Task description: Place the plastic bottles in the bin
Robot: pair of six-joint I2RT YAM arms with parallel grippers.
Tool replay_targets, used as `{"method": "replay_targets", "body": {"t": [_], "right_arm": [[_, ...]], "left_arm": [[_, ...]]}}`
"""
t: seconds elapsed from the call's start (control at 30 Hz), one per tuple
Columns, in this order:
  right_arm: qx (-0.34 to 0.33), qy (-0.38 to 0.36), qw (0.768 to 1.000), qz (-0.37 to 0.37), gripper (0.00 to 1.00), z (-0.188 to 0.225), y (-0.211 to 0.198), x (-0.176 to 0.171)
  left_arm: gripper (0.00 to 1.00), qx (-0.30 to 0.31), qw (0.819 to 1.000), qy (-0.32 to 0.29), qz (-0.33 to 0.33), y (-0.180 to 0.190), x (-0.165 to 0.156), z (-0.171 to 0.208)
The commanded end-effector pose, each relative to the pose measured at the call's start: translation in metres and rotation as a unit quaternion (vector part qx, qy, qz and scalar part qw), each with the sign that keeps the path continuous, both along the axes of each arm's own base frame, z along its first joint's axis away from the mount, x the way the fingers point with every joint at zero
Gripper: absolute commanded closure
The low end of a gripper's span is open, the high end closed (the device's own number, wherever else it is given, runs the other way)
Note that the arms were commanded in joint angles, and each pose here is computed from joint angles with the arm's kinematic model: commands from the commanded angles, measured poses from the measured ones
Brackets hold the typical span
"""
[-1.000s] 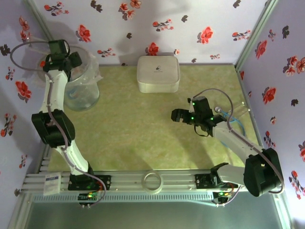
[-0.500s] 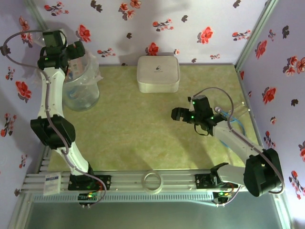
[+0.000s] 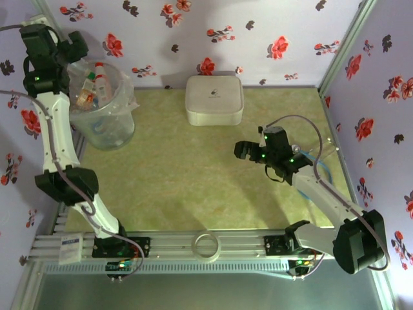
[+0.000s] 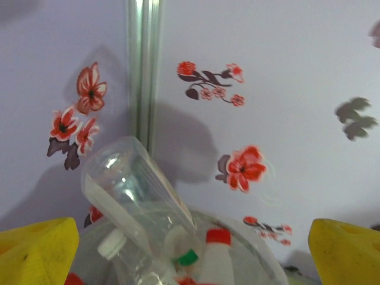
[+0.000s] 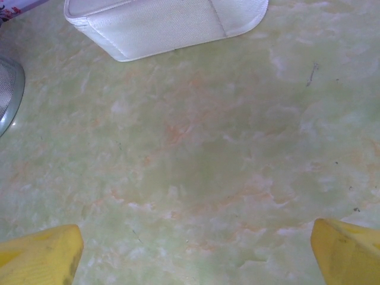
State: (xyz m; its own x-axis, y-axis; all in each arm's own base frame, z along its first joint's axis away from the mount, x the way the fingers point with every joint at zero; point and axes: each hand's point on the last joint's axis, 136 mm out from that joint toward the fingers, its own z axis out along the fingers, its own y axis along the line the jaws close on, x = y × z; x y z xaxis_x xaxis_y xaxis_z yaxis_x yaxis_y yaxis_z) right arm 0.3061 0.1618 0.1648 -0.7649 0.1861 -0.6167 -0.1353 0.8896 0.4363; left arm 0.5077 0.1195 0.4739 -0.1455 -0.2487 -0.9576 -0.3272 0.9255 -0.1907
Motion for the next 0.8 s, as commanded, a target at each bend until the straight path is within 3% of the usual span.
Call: {"method": "replay_targets", "body": {"t": [0.0, 0.43, 0.77], "right_arm": [[-0.001, 0.005, 1.0, -0.017, 0.01, -0.006, -0.008, -0.007], [-0.031, 0.024, 0.999, -0.024, 0.01, -0.019, -0.018, -0.013], [-0.04, 0.026, 0.999, -0.025, 0.01, -0.019, -0.019, -0.011]], "left_arm": [[0.0, -0.032, 0.999, -0.003, 0.031, 0.018, 0.028, -0.019], [0.0, -0.055, 0.997, 0.011, 0.061, 0.04, 0.092, -0.082], [0.02, -0.093, 0.994, 0.053, 0.028, 0.024, 0.093, -0.126]]}}
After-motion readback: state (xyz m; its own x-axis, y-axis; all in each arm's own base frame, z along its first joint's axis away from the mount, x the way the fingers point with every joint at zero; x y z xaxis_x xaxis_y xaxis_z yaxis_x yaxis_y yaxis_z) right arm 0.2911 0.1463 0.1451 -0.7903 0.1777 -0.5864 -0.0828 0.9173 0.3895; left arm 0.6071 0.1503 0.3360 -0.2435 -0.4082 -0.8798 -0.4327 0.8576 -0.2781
